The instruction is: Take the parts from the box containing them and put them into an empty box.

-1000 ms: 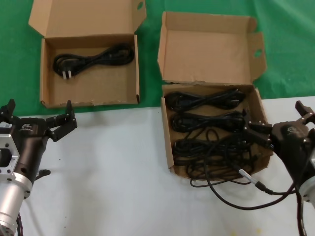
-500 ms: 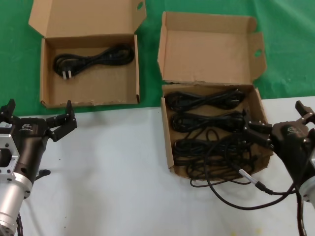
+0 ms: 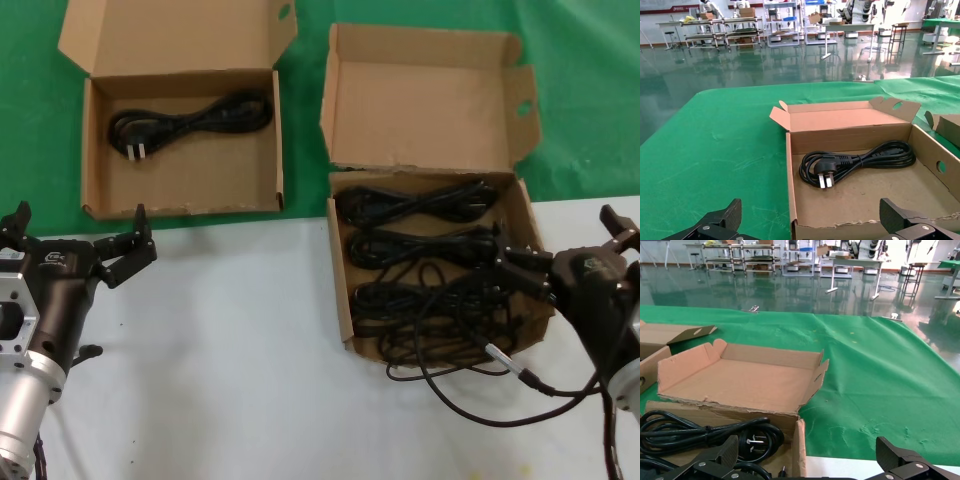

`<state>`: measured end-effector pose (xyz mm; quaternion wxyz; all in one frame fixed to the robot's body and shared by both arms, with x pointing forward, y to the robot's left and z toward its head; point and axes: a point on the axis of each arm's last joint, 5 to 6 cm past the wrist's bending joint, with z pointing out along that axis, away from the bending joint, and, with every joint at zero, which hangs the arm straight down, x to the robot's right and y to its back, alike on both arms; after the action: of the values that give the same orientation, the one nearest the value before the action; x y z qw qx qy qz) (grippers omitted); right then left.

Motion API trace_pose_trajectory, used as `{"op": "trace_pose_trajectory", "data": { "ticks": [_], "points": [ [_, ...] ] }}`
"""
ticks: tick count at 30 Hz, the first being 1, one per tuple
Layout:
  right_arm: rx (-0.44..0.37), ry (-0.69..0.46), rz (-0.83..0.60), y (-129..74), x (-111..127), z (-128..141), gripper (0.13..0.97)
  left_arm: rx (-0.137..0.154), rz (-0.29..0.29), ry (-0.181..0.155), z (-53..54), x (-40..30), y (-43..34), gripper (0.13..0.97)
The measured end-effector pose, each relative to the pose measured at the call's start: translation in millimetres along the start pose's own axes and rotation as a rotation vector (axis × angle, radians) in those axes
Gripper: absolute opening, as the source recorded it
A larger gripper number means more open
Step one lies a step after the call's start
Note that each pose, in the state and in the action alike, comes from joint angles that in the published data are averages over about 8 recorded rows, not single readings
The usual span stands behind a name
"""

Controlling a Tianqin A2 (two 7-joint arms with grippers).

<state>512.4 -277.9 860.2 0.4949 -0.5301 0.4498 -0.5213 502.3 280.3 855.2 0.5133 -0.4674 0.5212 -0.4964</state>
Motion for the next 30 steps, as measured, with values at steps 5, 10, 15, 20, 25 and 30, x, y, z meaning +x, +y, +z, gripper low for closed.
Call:
{"op": "trace_pose_trajectory", "data": {
  "ticks": [5, 10, 15, 20, 25, 30],
  "points": [
    [0.000, 0.000, 0.000, 0.0, 0.0, 0.0, 0.966, 0.000, 0.000, 0.000, 0.0, 0.0, 0.0, 0.966],
    [0.000, 0.000, 0.000, 0.0, 0.0, 0.0, 0.966, 0.000, 0.000, 0.000, 0.0, 0.0, 0.0, 0.966],
    [0.000, 0.000, 0.000, 0.0, 0.0, 0.0, 0.966, 0.000, 0.000, 0.000, 0.0, 0.0, 0.0, 0.966],
    [0.000, 0.000, 0.000, 0.0, 0.0, 0.0, 0.966, 0.000, 0.000, 0.000, 0.0, 0.0, 0.0, 0.966],
    [0.000, 0.000, 0.000, 0.0, 0.0, 0.0, 0.966, 0.000, 0.000, 0.000, 0.0, 0.0, 0.0, 0.966],
    [0.000, 0.000, 0.000, 0.0, 0.0, 0.0, 0.966, 0.000, 0.000, 0.000, 0.0, 0.0, 0.0, 0.966]
  ]
}}
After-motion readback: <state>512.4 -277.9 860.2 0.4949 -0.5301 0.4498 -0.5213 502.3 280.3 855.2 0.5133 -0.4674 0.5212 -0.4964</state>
